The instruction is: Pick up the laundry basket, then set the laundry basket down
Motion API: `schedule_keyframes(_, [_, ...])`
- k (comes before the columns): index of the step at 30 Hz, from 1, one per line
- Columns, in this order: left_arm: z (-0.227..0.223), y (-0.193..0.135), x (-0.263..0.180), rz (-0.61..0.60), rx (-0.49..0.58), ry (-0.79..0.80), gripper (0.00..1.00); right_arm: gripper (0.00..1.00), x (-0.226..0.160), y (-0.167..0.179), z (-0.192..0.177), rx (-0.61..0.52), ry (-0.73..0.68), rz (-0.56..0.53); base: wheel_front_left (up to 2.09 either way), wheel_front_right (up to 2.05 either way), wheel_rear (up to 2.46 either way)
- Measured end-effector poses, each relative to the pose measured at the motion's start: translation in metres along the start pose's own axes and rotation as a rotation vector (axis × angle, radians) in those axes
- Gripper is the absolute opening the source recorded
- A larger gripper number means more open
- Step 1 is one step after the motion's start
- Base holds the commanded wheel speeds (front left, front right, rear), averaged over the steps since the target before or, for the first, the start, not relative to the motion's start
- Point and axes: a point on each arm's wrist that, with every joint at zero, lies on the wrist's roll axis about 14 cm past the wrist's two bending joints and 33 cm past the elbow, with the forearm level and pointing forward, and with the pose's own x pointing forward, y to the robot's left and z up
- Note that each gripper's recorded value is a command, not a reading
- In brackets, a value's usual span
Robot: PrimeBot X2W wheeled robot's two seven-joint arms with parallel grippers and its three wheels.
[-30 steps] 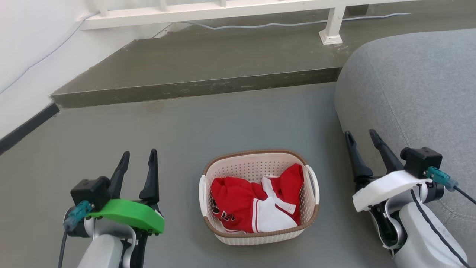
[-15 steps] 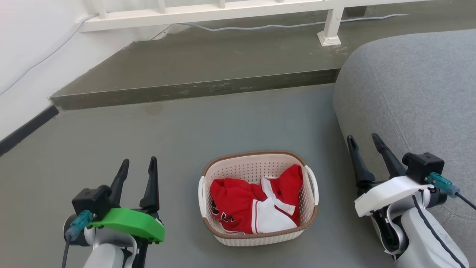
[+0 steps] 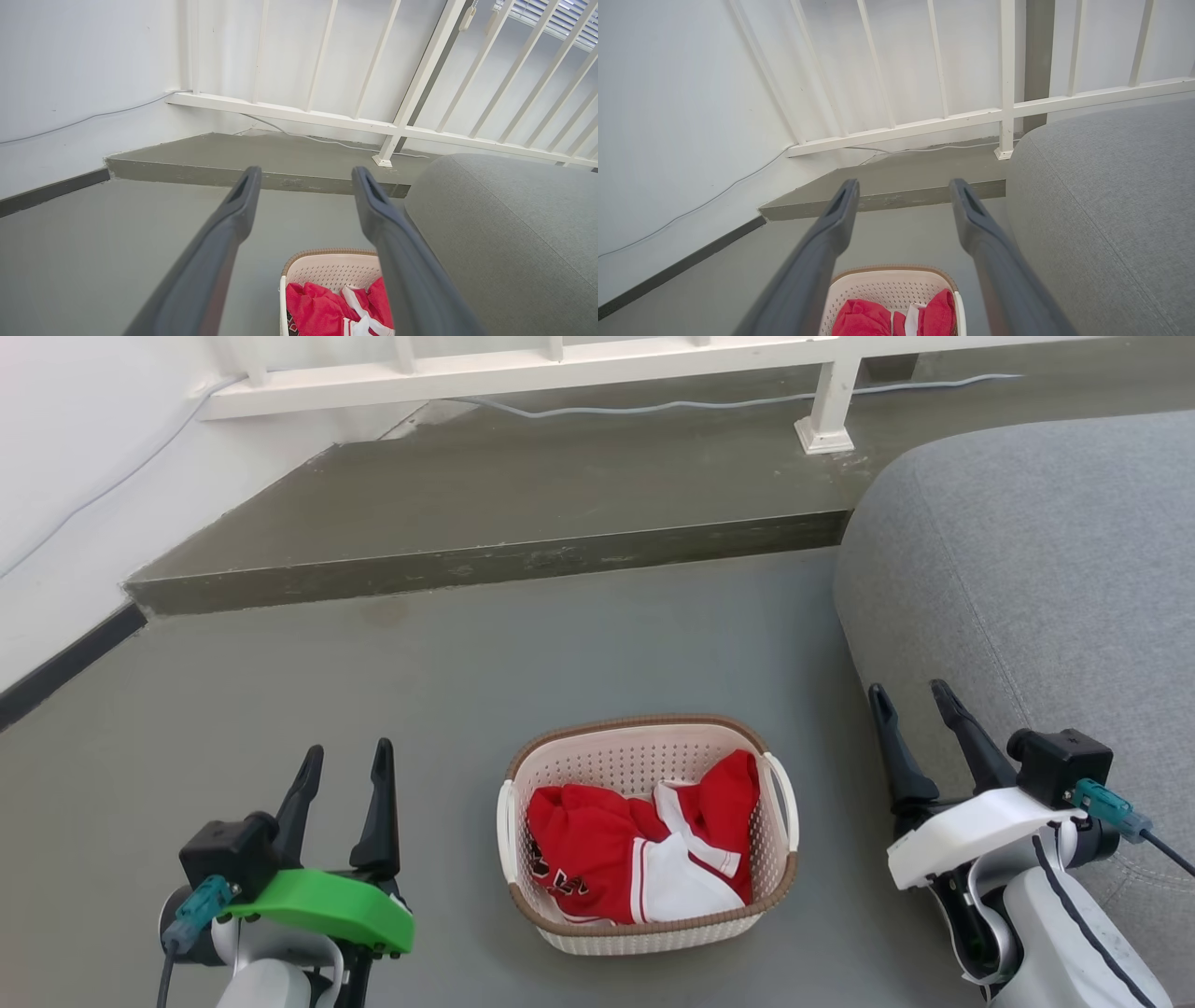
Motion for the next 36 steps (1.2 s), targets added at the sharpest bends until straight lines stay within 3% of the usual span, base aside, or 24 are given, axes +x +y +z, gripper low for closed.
schedule_keyframes(16, [-0.002,0.001,-0.001,-0.005,0.008,0.006,1.0,1.0,-0.001,-0.002,-0.001,0.004,-0.001,-0.011,0.0,0.0,0.0])
schedule_keyframes(17, [-0.002,0.001,-0.001,-0.007,0.007,0.003,0.0,0.0,-0.001,-0.002,-0.001,0.005,0.001,-0.011,0.0,0.0,0.0])
schedule_keyframes(24, [-0.025,0.006,-0.012,0.016,-0.006,0.076,0.0,0.0,-0.018,-0.004,-0.031,0.034,0.087,-0.039,0.0,0.0,0.0])
schedule_keyframes(36, [-0.023,0.018,-0.014,0.073,-0.126,0.078,0.0,0.0,-0.017,-0.017,-0.031,0.161,0.098,-0.104,0.0,0.0,0.0])
